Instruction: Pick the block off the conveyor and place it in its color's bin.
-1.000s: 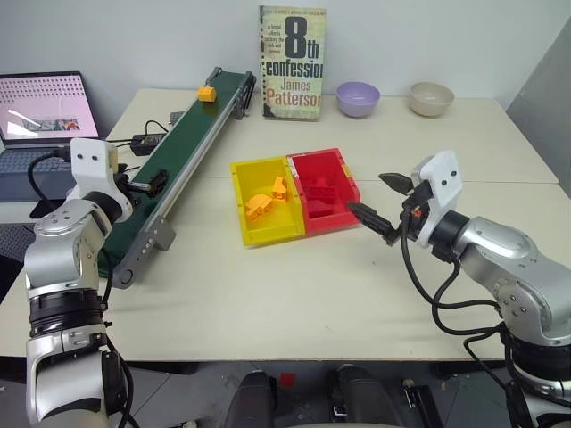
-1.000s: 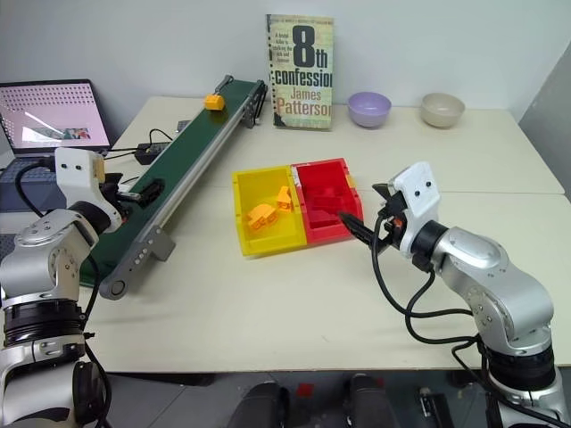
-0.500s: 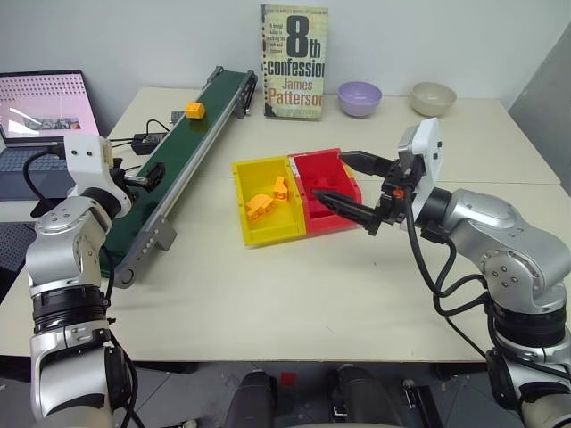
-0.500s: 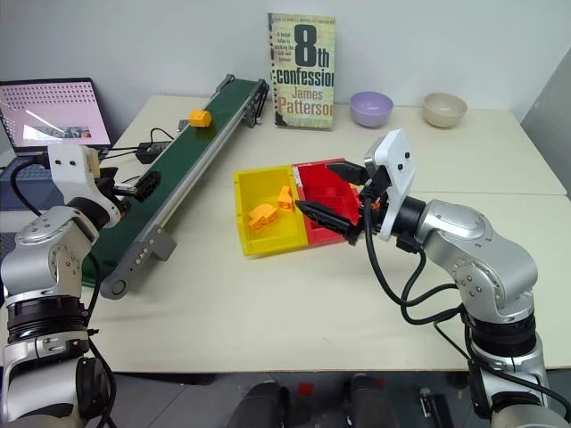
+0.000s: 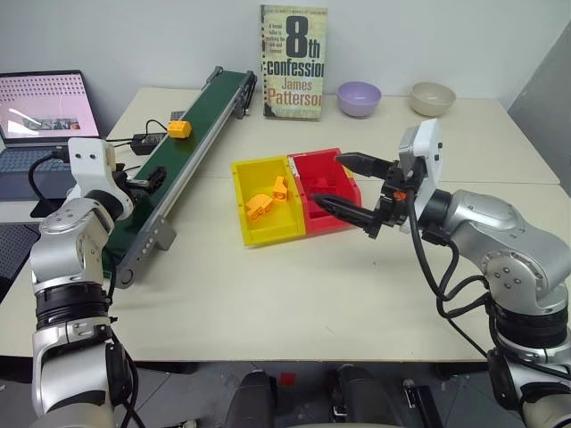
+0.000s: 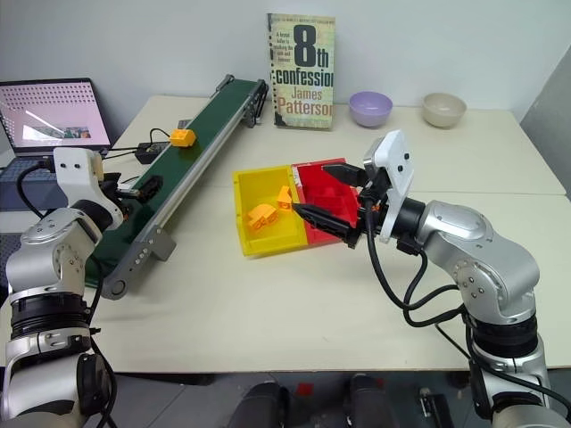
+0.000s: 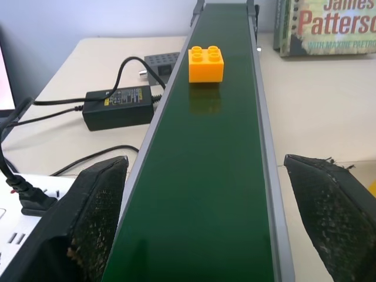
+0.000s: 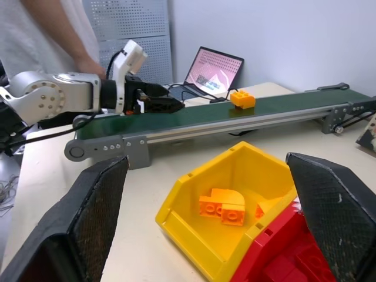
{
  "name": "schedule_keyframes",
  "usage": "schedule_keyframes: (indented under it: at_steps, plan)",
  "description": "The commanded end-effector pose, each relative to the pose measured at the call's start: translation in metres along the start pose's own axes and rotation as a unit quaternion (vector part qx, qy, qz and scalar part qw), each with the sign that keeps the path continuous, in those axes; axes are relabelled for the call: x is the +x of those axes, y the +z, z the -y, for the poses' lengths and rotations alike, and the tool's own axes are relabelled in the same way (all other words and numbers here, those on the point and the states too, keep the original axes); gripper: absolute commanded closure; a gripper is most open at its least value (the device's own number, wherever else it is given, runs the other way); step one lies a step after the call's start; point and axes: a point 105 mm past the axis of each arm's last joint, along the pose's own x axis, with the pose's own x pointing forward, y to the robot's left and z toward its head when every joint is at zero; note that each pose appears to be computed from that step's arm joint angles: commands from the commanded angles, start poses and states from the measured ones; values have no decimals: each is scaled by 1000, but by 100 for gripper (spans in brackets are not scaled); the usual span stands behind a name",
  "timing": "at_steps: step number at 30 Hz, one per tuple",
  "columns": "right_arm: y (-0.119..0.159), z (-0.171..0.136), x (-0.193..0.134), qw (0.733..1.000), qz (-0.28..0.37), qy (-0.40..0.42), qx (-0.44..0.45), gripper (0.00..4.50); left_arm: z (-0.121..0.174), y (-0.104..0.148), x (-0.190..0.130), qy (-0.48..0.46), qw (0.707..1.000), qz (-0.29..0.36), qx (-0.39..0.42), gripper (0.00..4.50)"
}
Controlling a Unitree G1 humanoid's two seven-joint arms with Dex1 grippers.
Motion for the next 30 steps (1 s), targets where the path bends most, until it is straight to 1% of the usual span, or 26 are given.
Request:
schedule_keyframes:
  at_steps: [1, 9, 26, 28, 29, 30]
  plan:
    - [12, -9, -4, 1000, 15, 19, -18, 0, -1, 17, 2, 5, 1000, 28, 12, 7]
    - [14, -15, -5, 999, 14, 30, -17, 0, -3, 15, 5, 8, 1000, 23, 12, 7]
    - [12, -17, -7, 999, 7, 32, -18, 0, -6, 5, 9, 15, 1000, 3, 15, 7]
    - [13, -17, -7, 999, 6, 33, -19, 0, -9, 3, 8, 23, 1000, 0, 13, 42]
    - [13, -17, -7, 999, 6, 33, -19, 0, -10, 2, 8, 25, 1000, 0, 11, 51]
    - [13, -17, -8, 999, 6, 33, -20, 0, -10, 2, 7, 25, 1000, 0, 9, 74]
